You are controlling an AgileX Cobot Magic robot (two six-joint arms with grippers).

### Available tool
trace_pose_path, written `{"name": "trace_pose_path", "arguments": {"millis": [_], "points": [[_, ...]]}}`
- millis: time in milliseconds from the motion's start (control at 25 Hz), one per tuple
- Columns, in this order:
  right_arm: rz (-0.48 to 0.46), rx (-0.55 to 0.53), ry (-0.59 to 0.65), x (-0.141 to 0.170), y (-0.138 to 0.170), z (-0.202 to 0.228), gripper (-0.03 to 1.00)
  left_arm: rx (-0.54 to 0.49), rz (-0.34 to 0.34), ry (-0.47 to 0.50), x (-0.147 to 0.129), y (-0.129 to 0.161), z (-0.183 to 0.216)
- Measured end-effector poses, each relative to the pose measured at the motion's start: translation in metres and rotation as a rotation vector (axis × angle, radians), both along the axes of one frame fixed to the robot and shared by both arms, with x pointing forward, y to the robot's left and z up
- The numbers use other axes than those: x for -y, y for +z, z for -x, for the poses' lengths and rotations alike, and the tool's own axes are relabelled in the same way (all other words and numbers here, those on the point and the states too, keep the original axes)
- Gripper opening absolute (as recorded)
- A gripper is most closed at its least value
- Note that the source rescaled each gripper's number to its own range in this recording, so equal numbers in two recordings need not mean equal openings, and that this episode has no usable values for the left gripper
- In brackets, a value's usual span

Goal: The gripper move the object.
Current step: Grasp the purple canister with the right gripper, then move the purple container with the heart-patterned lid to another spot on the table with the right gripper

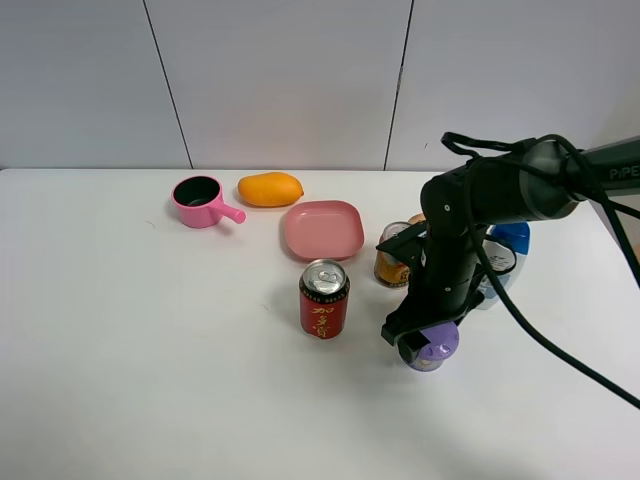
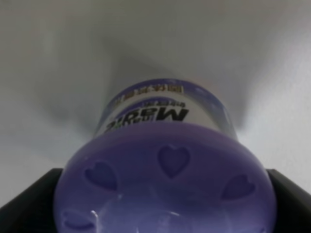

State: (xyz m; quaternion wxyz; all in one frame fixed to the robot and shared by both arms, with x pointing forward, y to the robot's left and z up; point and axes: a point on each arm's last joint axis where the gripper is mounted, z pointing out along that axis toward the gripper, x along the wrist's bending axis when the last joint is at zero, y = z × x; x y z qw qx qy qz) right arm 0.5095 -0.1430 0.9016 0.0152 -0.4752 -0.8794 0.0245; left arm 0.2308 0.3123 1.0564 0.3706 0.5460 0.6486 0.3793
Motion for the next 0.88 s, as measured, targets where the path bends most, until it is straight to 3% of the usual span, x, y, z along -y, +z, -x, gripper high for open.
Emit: {"name": "trace_pose_path", "arguments": {"millis": [240, 360, 720, 880], "points": [[0.022, -0.04, 0.009, 0.002, 0.002, 0.004, 0.0, 0.0, 0.0, 0.0, 0.0, 0.0, 0.0], [0.02, -0.037, 0.009, 0.005, 0.017, 0.008, 0.0, 0.0, 0.0, 0.0, 0.0, 0.0, 0.0], [-0.163, 0.239, -0.045, 0.013, 0.148, 0.026, 0.0, 0.0, 0.0, 0.0, 0.0, 0.0, 0.0], [-0.259, 0.355, -0.029, 0.001, 0.2, 0.02, 0.0, 0.0, 0.0, 0.0, 0.0, 0.0, 0.0]]}}
